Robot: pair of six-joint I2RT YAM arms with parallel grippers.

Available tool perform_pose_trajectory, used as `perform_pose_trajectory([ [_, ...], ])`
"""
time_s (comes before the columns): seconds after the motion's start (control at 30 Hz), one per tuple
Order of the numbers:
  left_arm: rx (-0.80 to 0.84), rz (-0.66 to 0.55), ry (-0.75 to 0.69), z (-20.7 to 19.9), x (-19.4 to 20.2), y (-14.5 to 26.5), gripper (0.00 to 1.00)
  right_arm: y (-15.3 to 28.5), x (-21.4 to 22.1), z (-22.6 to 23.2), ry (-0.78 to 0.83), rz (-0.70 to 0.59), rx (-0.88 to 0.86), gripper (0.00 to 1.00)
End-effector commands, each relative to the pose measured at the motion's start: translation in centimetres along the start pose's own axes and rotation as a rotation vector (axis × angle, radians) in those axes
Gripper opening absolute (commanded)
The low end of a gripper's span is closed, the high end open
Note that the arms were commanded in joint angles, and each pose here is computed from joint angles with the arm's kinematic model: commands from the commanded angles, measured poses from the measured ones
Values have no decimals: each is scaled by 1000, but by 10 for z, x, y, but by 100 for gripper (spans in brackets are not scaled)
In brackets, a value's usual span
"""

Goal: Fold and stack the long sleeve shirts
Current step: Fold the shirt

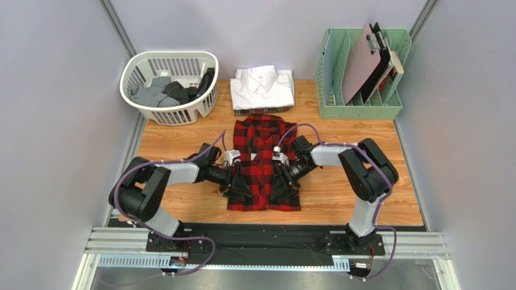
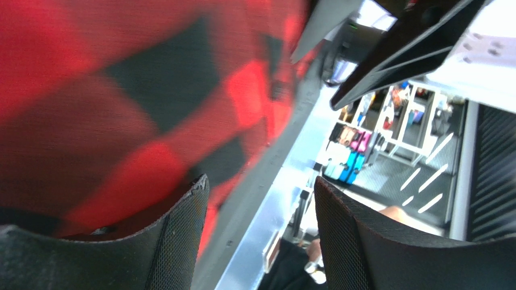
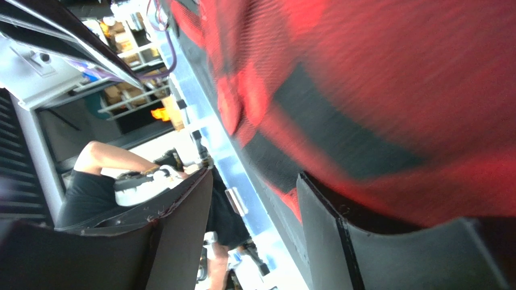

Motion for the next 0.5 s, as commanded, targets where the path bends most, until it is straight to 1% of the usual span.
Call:
perform_pose_trajectory([
  [0.0, 139, 8, -172, -46, 9, 6, 72, 13, 22, 53, 231, -116, -75, 63],
  [0.03, 131, 4, -144, -46, 13, 4, 73, 2, 39, 48, 205, -86, -65, 64],
  [0.07, 108, -19, -116, -42, 14, 2, 73, -2, 38, 48, 253, -122, -40, 66],
  [0.13, 129, -67, -168, -46, 8, 5, 73, -3, 38, 41, 248, -121, -25, 66],
  [0.17, 126, -75, -226, -51, 3, 7, 73, 2, 33, 45, 265, -109, -31, 64],
  [0.2, 102, -55, -234, -56, 5, 12, 73, 7, 27, 48, 276, -102, -33, 63],
  [0.23, 97, -85, -385, -69, -11, 17, 73, 14, 18, 44, 256, -99, -27, 62],
  [0.27, 57, -105, -448, -74, -17, 21, 73, 24, 7, 56, 294, -111, -22, 57],
  [0.3, 29, -101, -494, -81, -16, 27, 70, 32, 0, 57, 287, -137, -23, 55],
  [0.33, 16, -128, -659, -94, -27, 33, 68, 49, -13, 54, 268, -205, -21, 54],
  [0.4, -58, -118, -821, -105, -23, 36, 66, 72, -30, 58, 265, -302, -22, 53],
  [0.43, -89, -112, -1003, -111, -27, 38, 66, 88, -39, 54, 262, -362, 0, 52],
  [0.47, -173, -82, -1102, -112, -23, 31, 66, 94, -44, 50, 248, -386, 41, 51],
])
Point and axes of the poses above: each gripper's point midway between its finger pads, its own y axis back along the fingers, its own z axis along the line the jaws close on, x = y × z, the point moved 7 cm from there along y, back along the fingers, and after that the axes turned 7 degrees about -y, right-handed, at the moved point
